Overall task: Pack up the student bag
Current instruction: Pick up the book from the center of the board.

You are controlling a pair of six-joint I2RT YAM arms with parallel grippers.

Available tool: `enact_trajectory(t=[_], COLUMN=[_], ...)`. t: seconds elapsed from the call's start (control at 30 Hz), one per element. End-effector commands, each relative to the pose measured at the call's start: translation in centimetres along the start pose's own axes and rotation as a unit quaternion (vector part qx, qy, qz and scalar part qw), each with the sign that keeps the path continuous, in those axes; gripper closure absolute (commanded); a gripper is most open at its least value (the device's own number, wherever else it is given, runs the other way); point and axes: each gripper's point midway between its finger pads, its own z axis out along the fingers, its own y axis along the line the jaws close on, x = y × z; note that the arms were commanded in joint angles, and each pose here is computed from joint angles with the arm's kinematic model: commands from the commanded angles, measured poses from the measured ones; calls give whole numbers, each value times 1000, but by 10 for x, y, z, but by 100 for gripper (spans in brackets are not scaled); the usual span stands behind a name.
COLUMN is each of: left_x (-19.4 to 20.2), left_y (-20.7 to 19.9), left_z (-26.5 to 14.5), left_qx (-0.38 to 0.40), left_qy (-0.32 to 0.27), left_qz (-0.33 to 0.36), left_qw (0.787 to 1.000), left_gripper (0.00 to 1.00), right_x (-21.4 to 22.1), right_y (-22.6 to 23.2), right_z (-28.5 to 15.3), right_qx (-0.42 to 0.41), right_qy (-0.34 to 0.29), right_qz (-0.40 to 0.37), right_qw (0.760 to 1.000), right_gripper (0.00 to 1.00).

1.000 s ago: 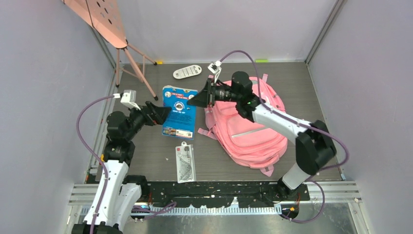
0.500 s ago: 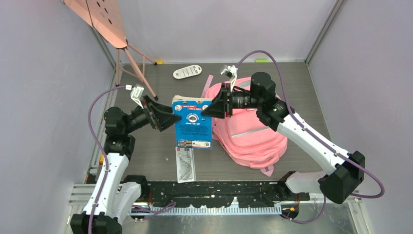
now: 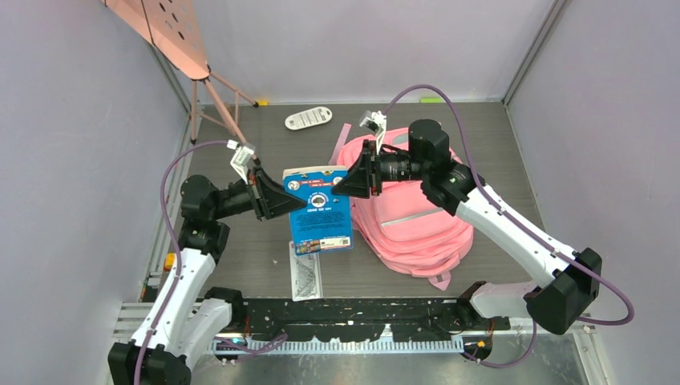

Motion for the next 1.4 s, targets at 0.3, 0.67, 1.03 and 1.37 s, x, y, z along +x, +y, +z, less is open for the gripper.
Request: enact_trajectory(t=[0.3,0.67,1.03,1.37], left_x=[-51,-60,-35,33], left_y=[-41,-37,33,80], left_z=[-6,-4,-13,32], left_qx=[15,9,-163,-252], left_qy=[-135,-148,-95,4], left_qz=[82,85,84,129], left_qw=[987,985,978,959], left_gripper=[100,100,22,2], right_x=[-21,-8,-32,-29], right_y=[-4,18,-39,-117], right_z=[5,14,-19,-164], right_qx=[7,-25,197,602], right_qy=[-81,-97,-152,-115], right_qz=[1,15,6,-35], right_qw=[997,995,969,789], right_gripper=[35,31,100,100])
